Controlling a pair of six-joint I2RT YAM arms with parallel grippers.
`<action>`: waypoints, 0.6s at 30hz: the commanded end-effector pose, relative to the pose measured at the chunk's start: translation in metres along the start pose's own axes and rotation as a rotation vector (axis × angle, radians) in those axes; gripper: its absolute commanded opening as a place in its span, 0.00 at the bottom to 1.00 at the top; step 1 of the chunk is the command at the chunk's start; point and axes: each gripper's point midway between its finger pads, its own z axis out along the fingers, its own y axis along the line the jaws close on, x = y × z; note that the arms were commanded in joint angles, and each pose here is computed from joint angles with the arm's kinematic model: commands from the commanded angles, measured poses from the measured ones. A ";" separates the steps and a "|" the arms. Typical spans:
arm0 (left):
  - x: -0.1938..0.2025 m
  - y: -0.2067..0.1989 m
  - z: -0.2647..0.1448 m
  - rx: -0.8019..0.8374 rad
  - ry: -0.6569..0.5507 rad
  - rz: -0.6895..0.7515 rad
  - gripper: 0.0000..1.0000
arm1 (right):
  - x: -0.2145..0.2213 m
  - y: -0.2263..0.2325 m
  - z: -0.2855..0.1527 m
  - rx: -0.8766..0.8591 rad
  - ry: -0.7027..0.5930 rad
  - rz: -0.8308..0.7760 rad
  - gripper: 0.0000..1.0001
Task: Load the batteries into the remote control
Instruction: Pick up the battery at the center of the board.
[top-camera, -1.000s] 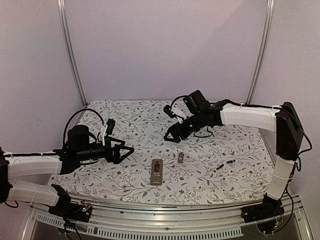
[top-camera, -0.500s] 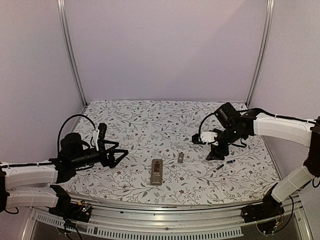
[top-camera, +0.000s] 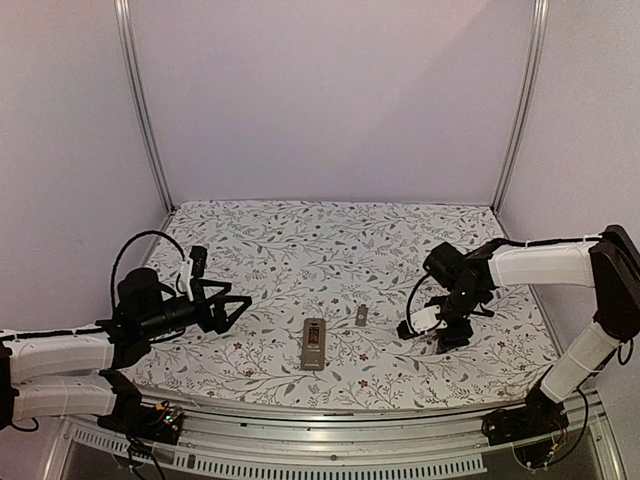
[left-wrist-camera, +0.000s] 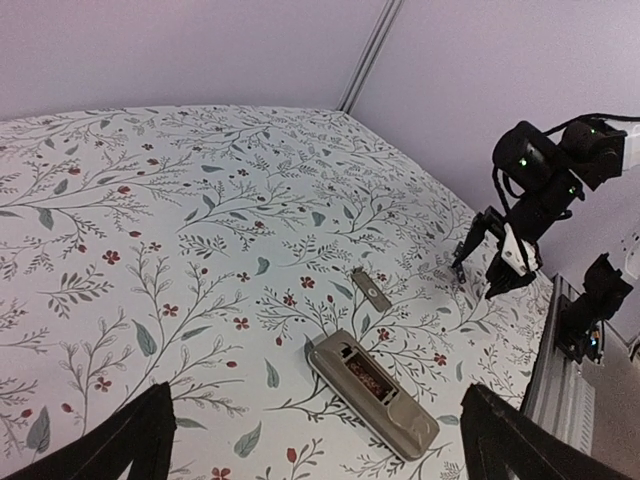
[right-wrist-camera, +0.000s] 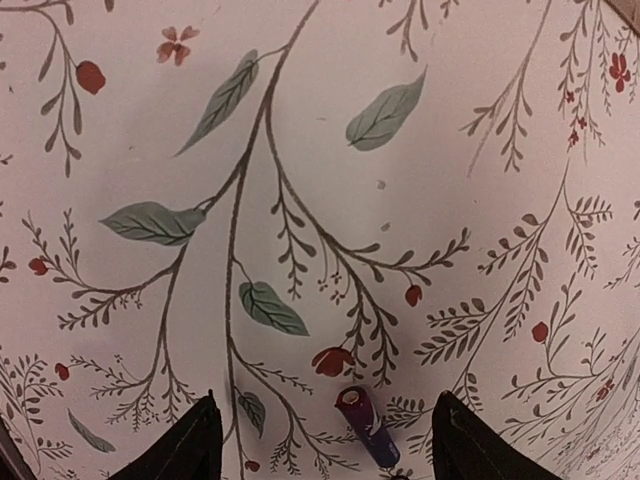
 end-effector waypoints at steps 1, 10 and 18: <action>-0.002 0.005 -0.003 -0.016 -0.018 0.002 1.00 | 0.012 -0.013 0.010 0.003 0.059 -0.019 0.69; -0.003 0.005 -0.003 -0.016 -0.022 0.004 1.00 | 0.019 -0.019 0.026 -0.058 0.090 0.014 0.49; -0.004 0.004 -0.003 -0.015 -0.024 0.003 1.00 | 0.026 -0.010 0.023 -0.091 0.122 0.011 0.39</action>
